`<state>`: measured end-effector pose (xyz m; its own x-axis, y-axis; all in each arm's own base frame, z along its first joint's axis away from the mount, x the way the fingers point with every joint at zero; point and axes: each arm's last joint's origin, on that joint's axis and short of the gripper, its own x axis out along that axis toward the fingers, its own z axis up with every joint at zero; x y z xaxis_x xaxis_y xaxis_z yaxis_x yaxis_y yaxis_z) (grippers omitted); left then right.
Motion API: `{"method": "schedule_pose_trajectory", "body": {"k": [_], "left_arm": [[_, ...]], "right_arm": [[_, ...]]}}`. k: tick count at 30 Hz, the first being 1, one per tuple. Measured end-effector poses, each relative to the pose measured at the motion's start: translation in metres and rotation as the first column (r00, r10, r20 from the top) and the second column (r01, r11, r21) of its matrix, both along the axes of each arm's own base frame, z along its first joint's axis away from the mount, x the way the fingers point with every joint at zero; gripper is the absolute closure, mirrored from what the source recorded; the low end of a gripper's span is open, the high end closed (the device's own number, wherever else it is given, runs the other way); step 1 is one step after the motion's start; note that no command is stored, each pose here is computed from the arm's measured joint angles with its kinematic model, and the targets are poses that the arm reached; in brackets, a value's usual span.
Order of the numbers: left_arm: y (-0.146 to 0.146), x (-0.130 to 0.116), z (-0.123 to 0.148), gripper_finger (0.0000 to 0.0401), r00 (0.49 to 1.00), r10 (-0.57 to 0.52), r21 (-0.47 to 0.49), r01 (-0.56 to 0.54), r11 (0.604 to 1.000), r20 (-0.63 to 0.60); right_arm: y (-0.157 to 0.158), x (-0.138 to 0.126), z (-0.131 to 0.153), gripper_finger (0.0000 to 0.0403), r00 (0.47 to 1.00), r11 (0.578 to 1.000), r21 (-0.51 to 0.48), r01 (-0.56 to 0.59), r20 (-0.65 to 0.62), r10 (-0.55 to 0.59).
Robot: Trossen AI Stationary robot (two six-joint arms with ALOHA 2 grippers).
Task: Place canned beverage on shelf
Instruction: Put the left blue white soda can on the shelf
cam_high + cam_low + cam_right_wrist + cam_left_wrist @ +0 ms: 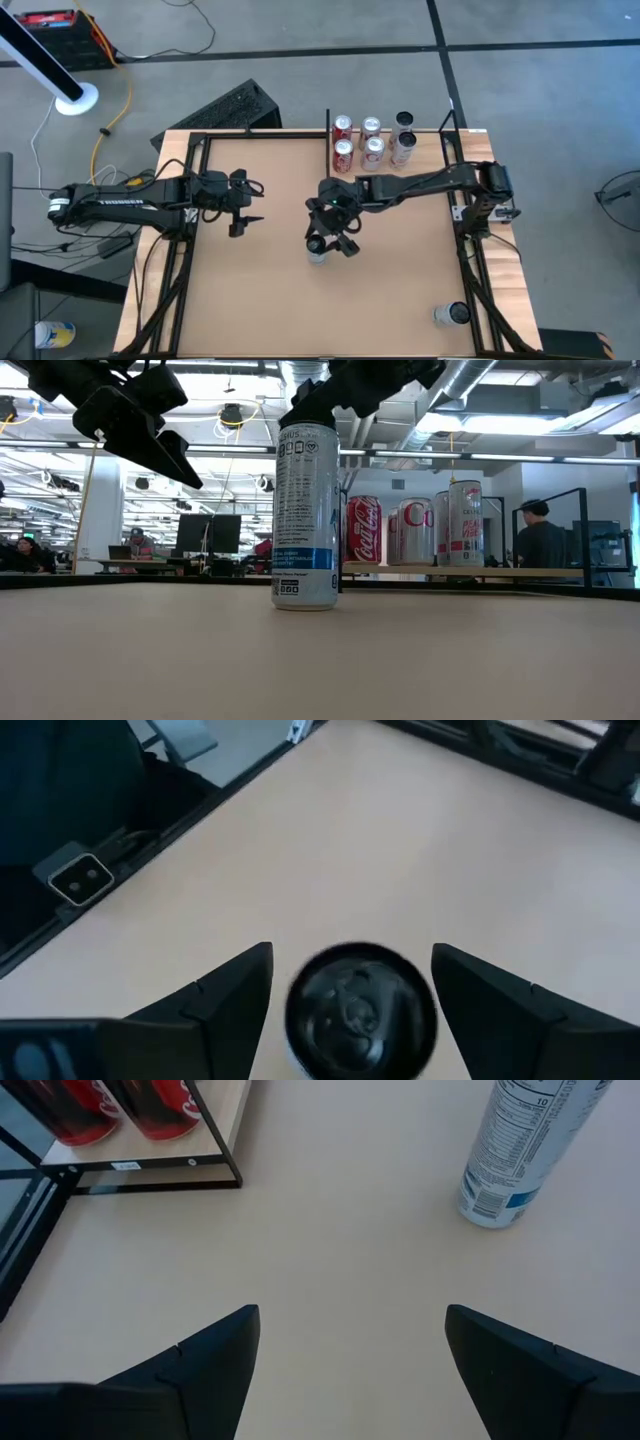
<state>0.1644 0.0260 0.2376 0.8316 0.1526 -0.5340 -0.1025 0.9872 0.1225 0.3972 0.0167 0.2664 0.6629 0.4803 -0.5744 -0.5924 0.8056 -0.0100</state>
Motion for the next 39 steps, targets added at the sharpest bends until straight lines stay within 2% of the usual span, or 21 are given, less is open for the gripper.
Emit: {"method": "schedule_pose_trajectory", "body": {"k": [39], "left_arm": [[-0.0001,0.0000,0.0001,0.0097,1.000,-0.002,-0.002,0.002,1.000,0.001]], "right_arm": [[0.0070,-0.0018,-0.0038,0.0105,0.998,0.995,-0.079,0.055,-0.032,-0.058]]}}
